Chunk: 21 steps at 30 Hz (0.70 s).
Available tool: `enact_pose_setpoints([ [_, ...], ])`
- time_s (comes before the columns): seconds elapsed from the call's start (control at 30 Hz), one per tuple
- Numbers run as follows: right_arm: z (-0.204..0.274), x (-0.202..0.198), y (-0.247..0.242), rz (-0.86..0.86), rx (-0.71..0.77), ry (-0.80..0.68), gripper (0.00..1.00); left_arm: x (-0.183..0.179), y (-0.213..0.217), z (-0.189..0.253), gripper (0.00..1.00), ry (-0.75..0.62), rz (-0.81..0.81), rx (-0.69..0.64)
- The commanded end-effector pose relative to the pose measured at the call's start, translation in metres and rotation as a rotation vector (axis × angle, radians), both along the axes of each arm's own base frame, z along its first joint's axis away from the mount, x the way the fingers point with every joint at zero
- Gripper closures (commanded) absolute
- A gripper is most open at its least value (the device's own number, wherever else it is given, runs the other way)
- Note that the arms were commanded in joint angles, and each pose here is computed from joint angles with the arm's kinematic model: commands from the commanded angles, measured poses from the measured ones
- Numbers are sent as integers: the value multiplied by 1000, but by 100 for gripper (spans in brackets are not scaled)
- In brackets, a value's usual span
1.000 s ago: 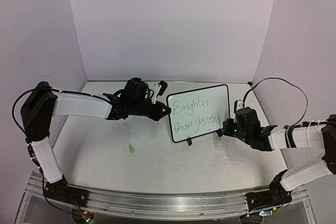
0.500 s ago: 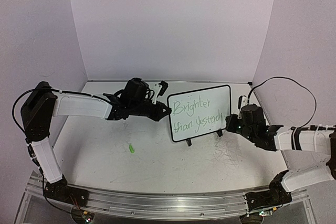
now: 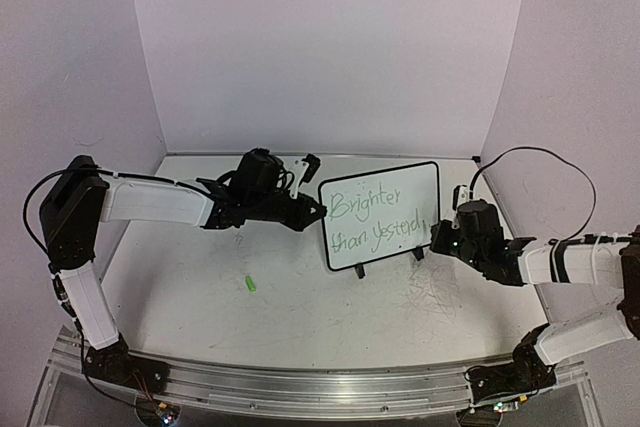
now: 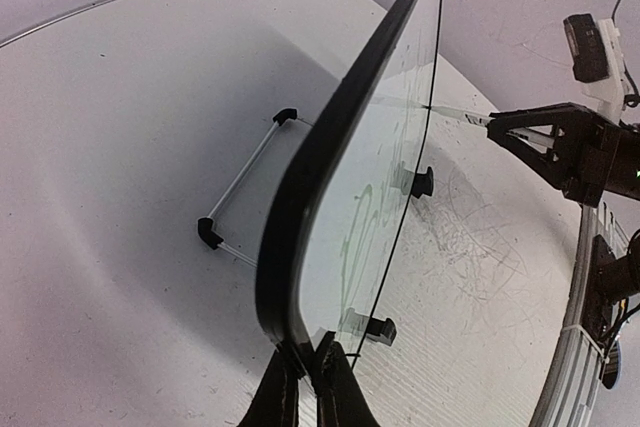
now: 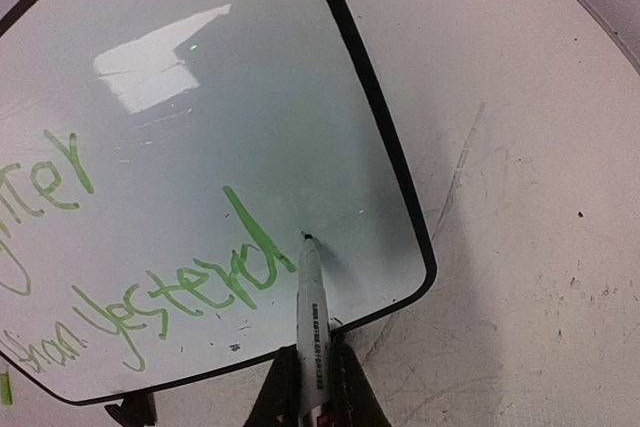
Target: Write a sentence on the whiteboard
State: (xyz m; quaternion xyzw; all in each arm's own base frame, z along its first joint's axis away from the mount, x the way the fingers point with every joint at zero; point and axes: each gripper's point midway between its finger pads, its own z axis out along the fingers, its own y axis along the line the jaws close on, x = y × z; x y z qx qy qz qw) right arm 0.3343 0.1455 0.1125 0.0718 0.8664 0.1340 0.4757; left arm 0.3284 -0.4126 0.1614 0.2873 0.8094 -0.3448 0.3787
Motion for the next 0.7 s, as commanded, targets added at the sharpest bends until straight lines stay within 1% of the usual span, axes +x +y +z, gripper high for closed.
enact_pose_setpoints([
  [0.0,17,11,2,-7,14,-65,100,10,10,25,100,-95,41,4],
  [0.23,31,13,2,-2,12,-105,100,10,9,25,100,-95,40,3],
  [0.67,14,3,10,53,34,-54,100,9,9,26,100,-92,38,-1],
])
